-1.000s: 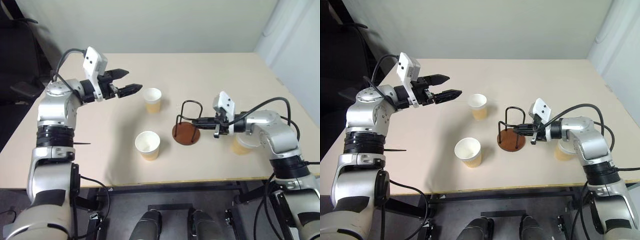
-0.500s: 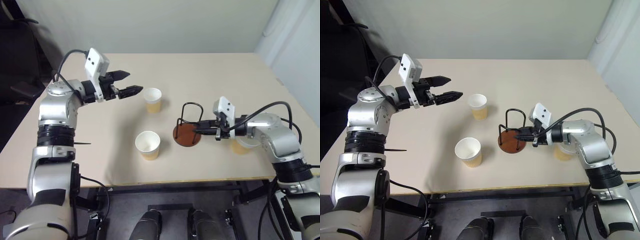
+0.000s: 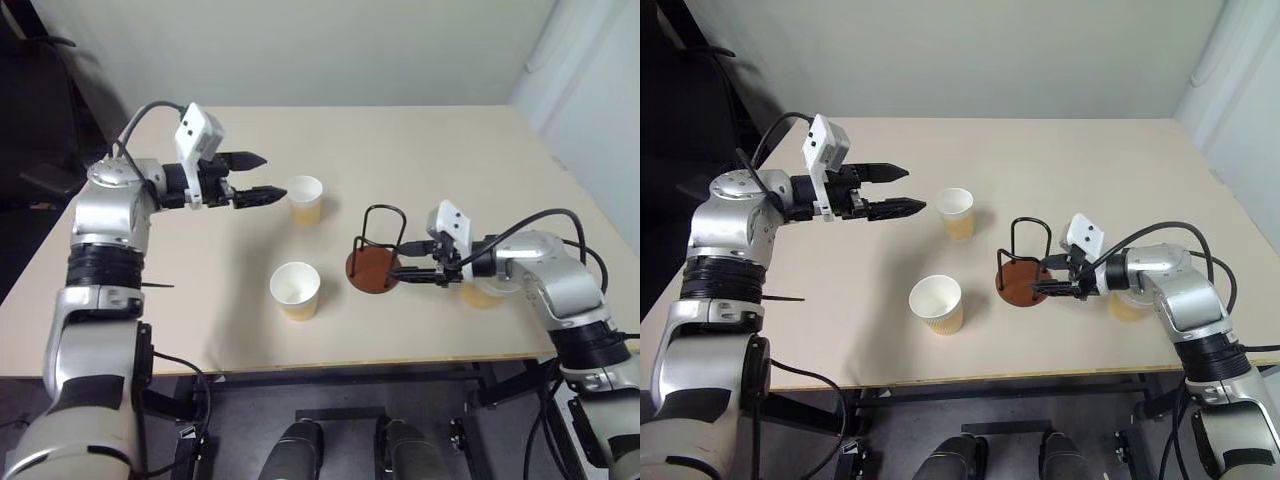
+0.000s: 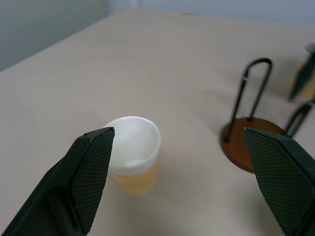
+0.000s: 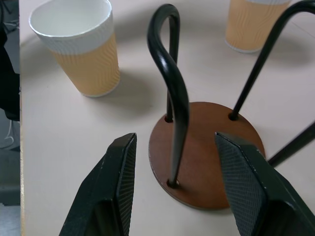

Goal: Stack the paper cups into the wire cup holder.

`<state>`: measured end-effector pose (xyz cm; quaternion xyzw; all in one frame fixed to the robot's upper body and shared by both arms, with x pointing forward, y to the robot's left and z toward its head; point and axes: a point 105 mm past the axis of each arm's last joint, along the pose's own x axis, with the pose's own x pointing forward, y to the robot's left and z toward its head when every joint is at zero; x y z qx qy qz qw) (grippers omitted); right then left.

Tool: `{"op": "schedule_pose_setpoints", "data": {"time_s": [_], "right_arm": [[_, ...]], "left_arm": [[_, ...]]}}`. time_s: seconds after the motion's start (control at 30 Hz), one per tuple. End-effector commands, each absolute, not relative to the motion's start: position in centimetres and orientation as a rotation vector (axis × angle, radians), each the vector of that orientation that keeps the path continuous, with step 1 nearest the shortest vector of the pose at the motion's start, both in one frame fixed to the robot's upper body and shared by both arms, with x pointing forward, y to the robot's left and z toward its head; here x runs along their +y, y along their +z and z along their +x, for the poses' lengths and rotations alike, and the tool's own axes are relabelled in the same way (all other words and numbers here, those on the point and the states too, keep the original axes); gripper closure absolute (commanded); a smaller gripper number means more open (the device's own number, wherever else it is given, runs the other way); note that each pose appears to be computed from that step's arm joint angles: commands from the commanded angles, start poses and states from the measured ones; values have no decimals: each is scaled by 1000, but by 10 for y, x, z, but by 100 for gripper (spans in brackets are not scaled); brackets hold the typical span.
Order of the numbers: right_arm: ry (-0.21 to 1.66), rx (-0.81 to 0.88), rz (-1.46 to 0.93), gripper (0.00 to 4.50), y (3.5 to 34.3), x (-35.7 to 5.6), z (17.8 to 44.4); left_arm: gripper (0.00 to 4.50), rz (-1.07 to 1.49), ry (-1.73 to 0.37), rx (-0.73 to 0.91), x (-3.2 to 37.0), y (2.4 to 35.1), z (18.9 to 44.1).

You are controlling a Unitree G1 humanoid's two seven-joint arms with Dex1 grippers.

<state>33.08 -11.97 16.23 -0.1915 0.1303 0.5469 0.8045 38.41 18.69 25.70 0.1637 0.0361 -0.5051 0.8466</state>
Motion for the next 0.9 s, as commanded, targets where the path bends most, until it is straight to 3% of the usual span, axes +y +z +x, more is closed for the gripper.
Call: {"op": "schedule_pose_setpoints", "data": {"time_s": [0.03,0.33,0.6,0.9], "right_arm": [[1132,204,-445,202,186,-129,335],[974,106,-463,202,236,-170,339],[1088,68,-481,202,271,-157,301],[1092,97,-557,202,279,-160,295]], "left_arm": [[0,455,-1137,86,191,274,373],[0,527,-1208,69,185,305,373],[0,684,-1400,172,154,289,355],[0,894,-1557,250,135,280,333]]}}
